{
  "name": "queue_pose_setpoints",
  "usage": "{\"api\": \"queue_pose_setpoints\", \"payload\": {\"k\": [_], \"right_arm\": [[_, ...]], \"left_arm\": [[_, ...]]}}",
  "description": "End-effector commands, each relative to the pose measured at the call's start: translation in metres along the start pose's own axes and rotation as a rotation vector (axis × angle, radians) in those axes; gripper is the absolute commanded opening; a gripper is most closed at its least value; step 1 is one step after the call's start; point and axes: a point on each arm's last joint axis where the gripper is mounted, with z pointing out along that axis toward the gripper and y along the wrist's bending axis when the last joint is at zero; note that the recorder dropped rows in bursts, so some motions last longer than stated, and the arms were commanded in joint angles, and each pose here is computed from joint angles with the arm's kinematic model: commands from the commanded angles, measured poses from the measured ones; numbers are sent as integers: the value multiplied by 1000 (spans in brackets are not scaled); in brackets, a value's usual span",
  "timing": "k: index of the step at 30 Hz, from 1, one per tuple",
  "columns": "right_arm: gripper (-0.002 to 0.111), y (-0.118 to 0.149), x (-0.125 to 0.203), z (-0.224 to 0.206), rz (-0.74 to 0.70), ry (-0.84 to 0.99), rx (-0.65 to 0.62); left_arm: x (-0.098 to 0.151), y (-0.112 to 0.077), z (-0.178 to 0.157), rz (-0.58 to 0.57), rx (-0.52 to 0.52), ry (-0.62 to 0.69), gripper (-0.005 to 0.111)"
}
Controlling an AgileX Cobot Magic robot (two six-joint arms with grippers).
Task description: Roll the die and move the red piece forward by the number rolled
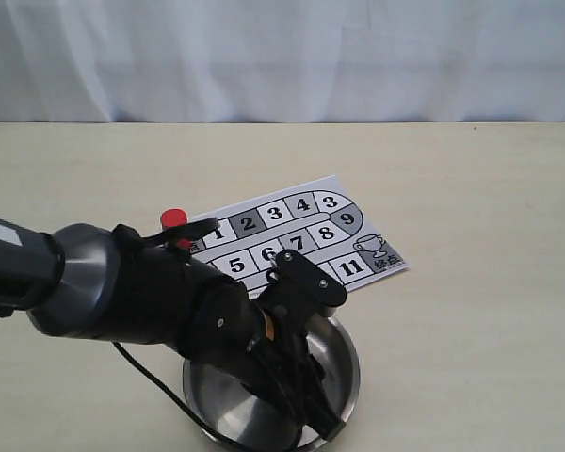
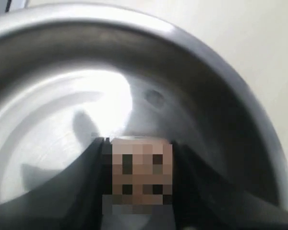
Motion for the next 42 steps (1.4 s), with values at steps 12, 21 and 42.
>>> {"api": "queue_pose_setpoints", "payload": {"k": [12,21,42], "right_arm": [[4,0,1,0,-3,-2,-2],[4,0,1,0,-3,-2,-2],[4,0,1,0,-3,-2,-2]], "left_arm": [[-18,57,-88,-174,-84,-120,0],[13,139,-112,-356,-244,2,0],[21,172,-113,-635,-294,-80,36]]}}
